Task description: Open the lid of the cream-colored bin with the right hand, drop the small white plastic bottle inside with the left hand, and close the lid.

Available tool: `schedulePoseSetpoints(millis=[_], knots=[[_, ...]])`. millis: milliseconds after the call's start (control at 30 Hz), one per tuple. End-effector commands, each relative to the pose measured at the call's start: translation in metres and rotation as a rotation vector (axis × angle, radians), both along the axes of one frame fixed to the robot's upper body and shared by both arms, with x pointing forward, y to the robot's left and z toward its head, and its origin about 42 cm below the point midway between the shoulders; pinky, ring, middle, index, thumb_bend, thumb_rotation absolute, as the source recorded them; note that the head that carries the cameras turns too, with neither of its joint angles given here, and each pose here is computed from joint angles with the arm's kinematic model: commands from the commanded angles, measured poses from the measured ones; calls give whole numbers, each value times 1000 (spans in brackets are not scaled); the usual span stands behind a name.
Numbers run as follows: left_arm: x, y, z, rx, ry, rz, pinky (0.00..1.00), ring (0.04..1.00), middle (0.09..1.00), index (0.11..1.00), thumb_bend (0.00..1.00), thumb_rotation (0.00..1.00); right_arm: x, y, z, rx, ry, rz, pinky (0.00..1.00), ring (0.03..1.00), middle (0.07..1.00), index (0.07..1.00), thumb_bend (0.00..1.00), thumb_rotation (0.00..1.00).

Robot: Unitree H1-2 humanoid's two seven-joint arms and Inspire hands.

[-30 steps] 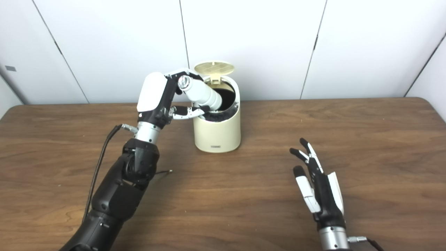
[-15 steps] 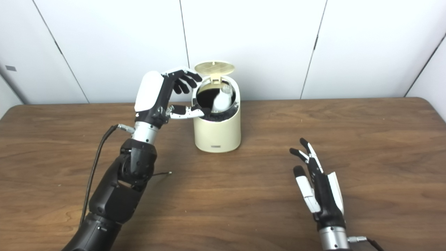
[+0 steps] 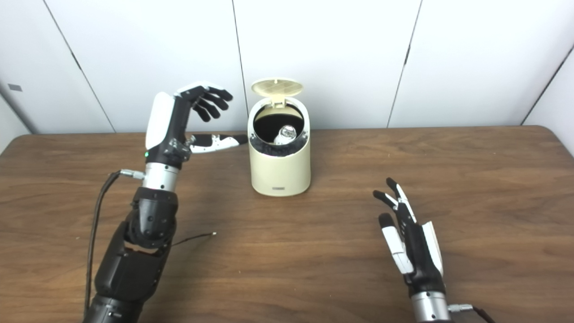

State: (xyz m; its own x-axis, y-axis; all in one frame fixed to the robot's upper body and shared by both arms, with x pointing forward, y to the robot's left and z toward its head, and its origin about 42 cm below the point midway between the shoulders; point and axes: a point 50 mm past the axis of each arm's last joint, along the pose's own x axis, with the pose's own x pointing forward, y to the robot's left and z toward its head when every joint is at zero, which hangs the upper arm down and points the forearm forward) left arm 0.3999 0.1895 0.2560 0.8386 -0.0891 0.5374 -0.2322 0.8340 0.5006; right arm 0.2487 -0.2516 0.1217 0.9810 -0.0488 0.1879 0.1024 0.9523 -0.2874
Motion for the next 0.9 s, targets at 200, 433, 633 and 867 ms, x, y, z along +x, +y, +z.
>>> schedulePoseSetpoints(millis=[200,433,633,867], knots=[[-23,27,-15,-200,254,-36,462,549,619,682,517,423,1,-10,-7,1,-6,24,973,939,903,950,603,1000],[-44,39,-48,-503,449,-226,857,904,948,982,552,990,19,-9,11,-1,-49,42,934,961,937,945,652,1000],[-60,41,-70,-501,447,-216,993,996,999,1000,669,1000,37,-2,34,-50,-89,47,934,970,942,931,699,1000],[-76,37,-96,-540,448,-195,1000,1000,1000,1000,676,1000,75,5,84,-176,-175,108,958,974,948,943,655,1000]])
